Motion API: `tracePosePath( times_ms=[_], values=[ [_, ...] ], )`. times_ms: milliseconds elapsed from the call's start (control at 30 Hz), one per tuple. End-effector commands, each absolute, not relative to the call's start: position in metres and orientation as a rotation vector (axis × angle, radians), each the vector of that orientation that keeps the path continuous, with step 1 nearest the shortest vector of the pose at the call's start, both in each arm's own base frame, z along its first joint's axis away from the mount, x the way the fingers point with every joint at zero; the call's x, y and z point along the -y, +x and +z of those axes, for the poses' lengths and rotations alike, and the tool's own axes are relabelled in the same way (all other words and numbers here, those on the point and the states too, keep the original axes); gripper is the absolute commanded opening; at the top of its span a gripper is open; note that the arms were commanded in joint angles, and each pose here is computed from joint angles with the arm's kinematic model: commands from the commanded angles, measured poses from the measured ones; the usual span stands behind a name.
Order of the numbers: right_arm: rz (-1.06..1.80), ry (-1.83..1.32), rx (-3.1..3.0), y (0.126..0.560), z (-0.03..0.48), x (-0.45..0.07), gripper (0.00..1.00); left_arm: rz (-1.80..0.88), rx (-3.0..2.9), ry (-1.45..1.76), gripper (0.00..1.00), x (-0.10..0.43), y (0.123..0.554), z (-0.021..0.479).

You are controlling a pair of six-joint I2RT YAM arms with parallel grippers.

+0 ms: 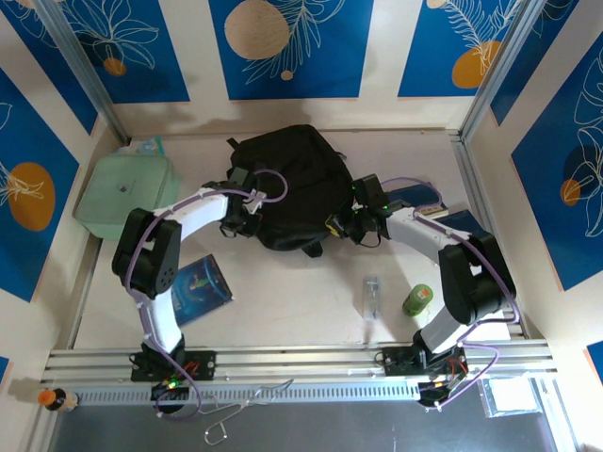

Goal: Pack the student bag
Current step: Unzip the student bag at the top-center of the table, then rotate the book at the middle-left of the table.

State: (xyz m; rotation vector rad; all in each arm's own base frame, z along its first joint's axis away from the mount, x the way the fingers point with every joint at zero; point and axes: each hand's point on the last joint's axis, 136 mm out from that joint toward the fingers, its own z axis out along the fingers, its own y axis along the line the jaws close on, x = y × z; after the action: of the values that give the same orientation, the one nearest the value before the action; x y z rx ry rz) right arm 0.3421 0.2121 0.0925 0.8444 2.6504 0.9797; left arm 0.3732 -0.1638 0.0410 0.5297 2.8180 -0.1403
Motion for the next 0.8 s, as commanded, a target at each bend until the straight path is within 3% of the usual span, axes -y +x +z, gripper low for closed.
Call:
tracePosePath(
  times_ms=[0, 167, 433, 633, 767],
  values=[
    [0.978, 0.85, -2.656, 0.343, 0.09, -0.204, 0.09, 0.101, -2.837, 0.354, 0.22, 0.107, 0.391, 0.039],
    [1.084, 0.815, -2.674, 0.346, 0.086, -0.23, 0.12, 0.082, -2.747, 0.273, 0.46, 0.103, 0.389, 0.075],
    [1.142, 0.733, -2.731, 0.353, 0.079, -0.274, 0.19, 0.058, -2.608, -0.002, 0.66, 0.082, 0.366, 0.131],
    [1.149, 0.553, -2.733, 0.358, 0.094, -0.285, 0.56, -0.018, -2.603, -0.187, 0.78, 0.073, 0.334, 0.136],
    [1.033, 0.454, -2.697, 0.354, 0.112, -0.262, 0.7, -0.045, -2.643, -0.313, 0.85, 0.063, 0.302, 0.118]
  ],
)
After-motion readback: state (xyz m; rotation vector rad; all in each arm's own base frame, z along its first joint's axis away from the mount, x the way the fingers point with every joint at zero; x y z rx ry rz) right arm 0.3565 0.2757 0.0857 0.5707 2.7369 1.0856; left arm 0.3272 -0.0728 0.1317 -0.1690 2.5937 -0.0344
